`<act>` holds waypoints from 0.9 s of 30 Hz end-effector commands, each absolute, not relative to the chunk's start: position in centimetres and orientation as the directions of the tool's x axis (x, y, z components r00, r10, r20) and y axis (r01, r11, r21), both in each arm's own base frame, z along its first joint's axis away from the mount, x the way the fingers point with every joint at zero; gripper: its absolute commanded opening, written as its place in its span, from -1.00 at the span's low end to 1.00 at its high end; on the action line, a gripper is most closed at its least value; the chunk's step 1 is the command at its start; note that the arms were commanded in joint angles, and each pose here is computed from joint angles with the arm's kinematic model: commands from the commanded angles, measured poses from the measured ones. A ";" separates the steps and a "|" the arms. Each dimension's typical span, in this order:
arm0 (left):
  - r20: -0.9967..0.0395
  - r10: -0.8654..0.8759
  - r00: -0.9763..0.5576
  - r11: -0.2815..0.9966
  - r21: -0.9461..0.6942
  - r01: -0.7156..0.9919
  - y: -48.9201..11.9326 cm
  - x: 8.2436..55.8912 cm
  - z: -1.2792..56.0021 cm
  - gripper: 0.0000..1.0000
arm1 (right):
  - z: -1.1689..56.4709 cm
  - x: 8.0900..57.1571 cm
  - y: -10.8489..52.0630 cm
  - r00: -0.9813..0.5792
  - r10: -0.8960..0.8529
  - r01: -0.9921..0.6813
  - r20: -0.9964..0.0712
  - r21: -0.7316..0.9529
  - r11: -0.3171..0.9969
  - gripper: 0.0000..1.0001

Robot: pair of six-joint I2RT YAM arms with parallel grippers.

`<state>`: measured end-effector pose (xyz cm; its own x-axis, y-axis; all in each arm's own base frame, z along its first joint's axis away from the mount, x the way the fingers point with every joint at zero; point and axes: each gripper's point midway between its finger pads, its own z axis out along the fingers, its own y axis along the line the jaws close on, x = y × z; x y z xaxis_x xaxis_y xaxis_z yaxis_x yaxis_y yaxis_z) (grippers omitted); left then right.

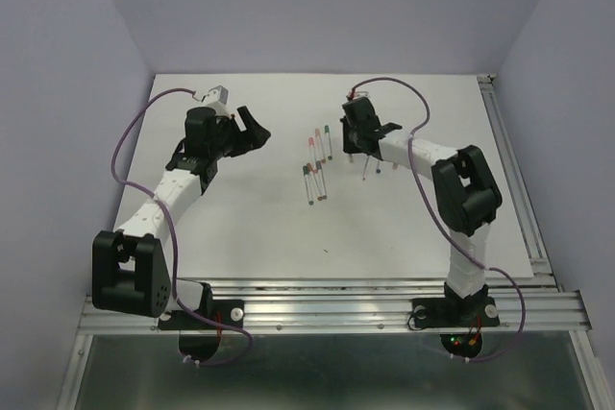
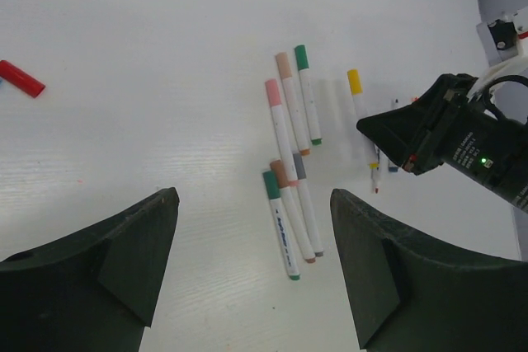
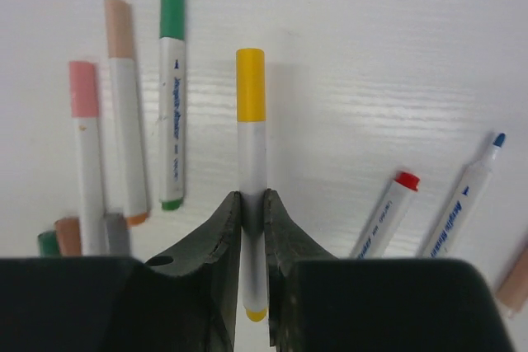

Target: Open the pen caps

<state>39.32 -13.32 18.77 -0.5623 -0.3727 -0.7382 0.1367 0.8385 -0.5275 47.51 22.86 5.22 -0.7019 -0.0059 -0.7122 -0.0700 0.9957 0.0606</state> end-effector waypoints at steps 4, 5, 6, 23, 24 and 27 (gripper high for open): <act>-0.719 -0.447 -0.532 0.703 -0.650 0.288 -18.3 36.4 23.4 0.72 | 14.4 40.9 26.6 -0.609 0.039 -0.355 -0.792 0.316 0.880 -0.99; -0.718 -0.460 -0.523 0.697 -0.657 0.288 -18.9 36.1 23.9 0.72 | 16.3 39.6 27.4 -0.597 0.079 -0.386 -0.798 0.372 0.844 -0.99; -0.717 -0.463 -0.522 0.693 -0.659 0.291 -19.4 35.8 24.1 0.72 | 17.0 38.2 28.4 -0.590 0.092 -0.417 -0.802 0.400 0.816 -0.99; -0.674 -0.487 -0.555 0.654 -0.703 0.280 -25.9 32.6 24.2 0.64 | 20.0 28.4 32.8 -0.565 0.236 -0.433 -0.791 0.527 0.731 -0.99; -0.674 -0.488 -0.555 0.658 -0.702 0.273 -25.9 32.7 24.1 0.64 | 20.1 28.3 32.9 -0.556 0.239 -0.432 -0.796 0.522 0.735 -0.99; -0.676 -0.487 -0.554 0.674 -0.694 0.254 -25.8 32.7 23.7 0.64 | 20.5 28.3 32.9 -0.539 0.252 -0.429 -0.804 0.520 0.739 -0.99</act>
<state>32.22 -25.89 23.14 -0.5844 -0.4626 -0.6667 0.2643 0.6683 -0.6954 27.83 32.64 17.82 -0.6091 0.1664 -0.7754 -0.4287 0.7536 0.4984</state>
